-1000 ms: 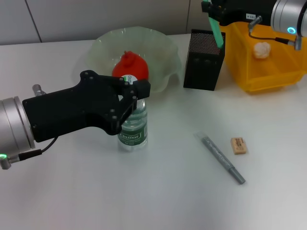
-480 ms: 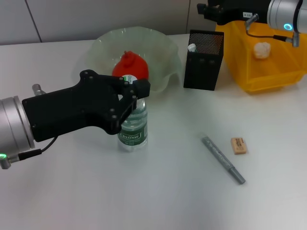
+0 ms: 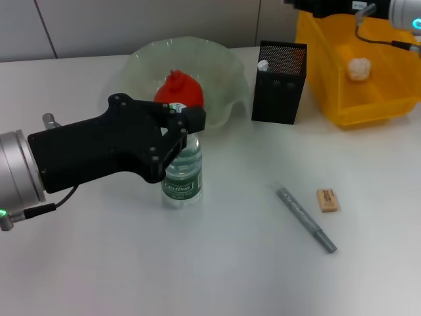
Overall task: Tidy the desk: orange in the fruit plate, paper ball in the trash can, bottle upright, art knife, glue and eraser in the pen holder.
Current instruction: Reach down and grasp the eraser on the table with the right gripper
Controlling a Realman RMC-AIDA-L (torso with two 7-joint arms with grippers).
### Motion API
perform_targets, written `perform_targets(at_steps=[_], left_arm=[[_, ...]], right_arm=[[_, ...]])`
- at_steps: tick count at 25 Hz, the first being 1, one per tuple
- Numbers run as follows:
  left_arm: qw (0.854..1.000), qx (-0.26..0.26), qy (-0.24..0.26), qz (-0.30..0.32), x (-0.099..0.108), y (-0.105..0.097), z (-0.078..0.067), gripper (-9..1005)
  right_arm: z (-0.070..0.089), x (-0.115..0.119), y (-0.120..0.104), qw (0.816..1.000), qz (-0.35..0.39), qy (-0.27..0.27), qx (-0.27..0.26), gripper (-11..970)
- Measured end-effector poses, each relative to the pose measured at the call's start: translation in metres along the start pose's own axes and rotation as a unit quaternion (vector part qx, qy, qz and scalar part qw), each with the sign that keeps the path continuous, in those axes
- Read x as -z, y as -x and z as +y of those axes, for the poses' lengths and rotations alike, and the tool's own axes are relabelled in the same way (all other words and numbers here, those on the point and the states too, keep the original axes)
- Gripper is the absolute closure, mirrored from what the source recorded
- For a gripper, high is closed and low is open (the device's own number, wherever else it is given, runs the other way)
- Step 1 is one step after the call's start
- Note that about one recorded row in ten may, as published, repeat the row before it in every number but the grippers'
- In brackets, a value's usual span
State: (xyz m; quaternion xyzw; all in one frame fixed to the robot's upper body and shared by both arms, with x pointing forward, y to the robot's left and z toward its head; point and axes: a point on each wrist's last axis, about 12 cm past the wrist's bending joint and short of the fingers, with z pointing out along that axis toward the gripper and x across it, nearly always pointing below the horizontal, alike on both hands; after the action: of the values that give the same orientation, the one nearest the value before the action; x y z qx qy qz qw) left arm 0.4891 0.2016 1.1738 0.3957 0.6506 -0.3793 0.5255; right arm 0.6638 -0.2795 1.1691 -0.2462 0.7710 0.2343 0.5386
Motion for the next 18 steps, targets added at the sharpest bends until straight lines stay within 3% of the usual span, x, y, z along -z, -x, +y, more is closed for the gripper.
perform_targets(at_steps=[4, 9, 11, 18], left_arm=[[1.000, -0.002, -0.003, -0.002, -0.001, 0.002, 0.000, 997], [1.000, -0.002, -0.004, -0.003, -0.002, 0.002, 0.000, 997], [1.000, -0.002, -0.005, -0.004, -0.002, 0.003, 0.000, 997], [1.000, -0.001, -0.006, -0.005, -0.002, 0.003, 0.000, 997]], right_arm=[[0.002, 0.019, 0.003, 1.000, 0.008, 0.007, -0.027, 612], [0.016, 0.042, 0.005, 0.998, 0.029, 0.028, -0.037, 618], [0.029, 0.050, 0.006, 0.995, 0.071, 0.049, -0.041, 623], [0.045, 0.061, 0.004, 0.983, 0.153, 0.082, -0.061, 569]])
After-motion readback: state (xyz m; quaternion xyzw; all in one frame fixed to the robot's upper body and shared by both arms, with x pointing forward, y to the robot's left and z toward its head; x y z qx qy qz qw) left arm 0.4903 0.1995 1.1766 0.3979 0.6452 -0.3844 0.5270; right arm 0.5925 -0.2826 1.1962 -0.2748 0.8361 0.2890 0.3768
